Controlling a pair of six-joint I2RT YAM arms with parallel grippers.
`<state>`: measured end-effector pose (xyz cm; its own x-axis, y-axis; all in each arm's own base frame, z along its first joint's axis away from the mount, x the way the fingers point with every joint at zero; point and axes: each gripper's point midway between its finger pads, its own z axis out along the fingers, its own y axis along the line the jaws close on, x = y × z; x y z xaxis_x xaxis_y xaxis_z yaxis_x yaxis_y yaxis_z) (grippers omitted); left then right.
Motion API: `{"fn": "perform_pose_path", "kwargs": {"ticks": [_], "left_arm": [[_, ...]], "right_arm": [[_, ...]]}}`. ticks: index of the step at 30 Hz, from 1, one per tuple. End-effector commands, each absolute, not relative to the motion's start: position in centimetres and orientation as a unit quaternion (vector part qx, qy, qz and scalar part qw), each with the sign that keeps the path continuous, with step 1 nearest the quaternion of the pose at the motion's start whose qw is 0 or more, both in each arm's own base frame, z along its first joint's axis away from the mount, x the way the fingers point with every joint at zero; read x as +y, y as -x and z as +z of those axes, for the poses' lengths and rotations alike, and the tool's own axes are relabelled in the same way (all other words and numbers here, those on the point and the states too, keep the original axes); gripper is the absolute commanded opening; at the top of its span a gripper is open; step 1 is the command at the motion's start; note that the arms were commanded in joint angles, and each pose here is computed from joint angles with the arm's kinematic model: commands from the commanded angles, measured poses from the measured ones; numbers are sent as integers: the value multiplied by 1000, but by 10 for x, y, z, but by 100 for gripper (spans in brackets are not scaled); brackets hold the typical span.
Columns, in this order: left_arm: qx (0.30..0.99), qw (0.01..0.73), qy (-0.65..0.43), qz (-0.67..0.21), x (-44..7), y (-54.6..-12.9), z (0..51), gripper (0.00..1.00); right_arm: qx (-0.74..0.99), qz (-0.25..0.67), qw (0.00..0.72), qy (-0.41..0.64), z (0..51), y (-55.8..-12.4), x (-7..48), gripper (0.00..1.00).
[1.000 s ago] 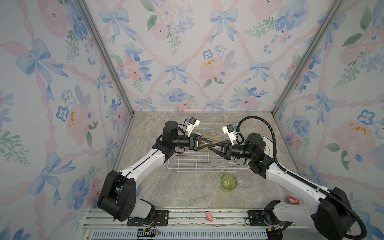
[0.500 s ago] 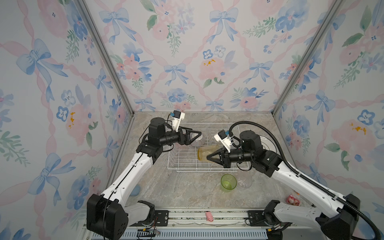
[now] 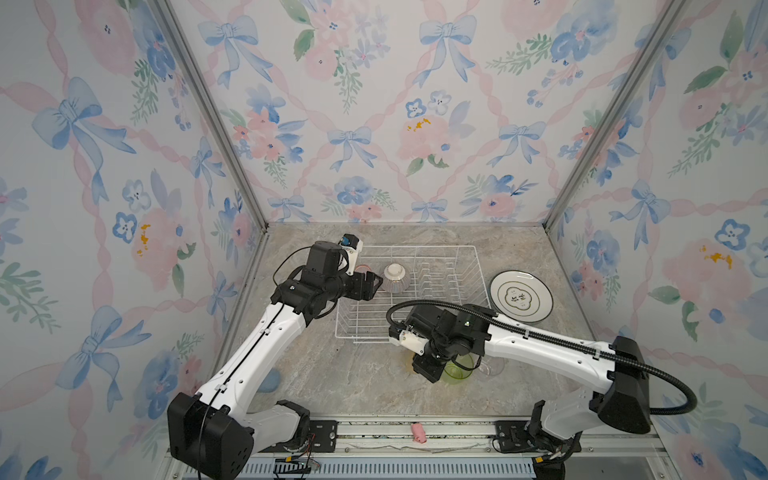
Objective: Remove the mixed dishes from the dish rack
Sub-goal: 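Lower the yellow cup beside the green cup with the right gripper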
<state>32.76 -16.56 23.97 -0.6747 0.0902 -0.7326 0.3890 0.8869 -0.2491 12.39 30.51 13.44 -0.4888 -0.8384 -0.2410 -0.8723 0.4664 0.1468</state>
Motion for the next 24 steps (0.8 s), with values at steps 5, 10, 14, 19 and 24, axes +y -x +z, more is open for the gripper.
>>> {"fn": "perform_pose_path", "kwargs": {"ticks": [5,10,14,19,24], "left_arm": [[913,358,-135,-139,-152,-333,218,87],[921,343,-135,-128,-152,-339,204,88],[924,336,-135,-122,-151,-343,198,88],[926,331,-134,-119,-150,-347,195,89],[929,324,-135,-118,-152,-352,189,89]], "right_arm": [[851,40,44,522,113,-133,296,0],[845,11,21,534,93,-133,301,0],[841,-3,6,541,82,-133,302,0],[839,-10,-4,544,73,-133,303,0],[839,-8,-5,544,72,-132,304,8]]}}
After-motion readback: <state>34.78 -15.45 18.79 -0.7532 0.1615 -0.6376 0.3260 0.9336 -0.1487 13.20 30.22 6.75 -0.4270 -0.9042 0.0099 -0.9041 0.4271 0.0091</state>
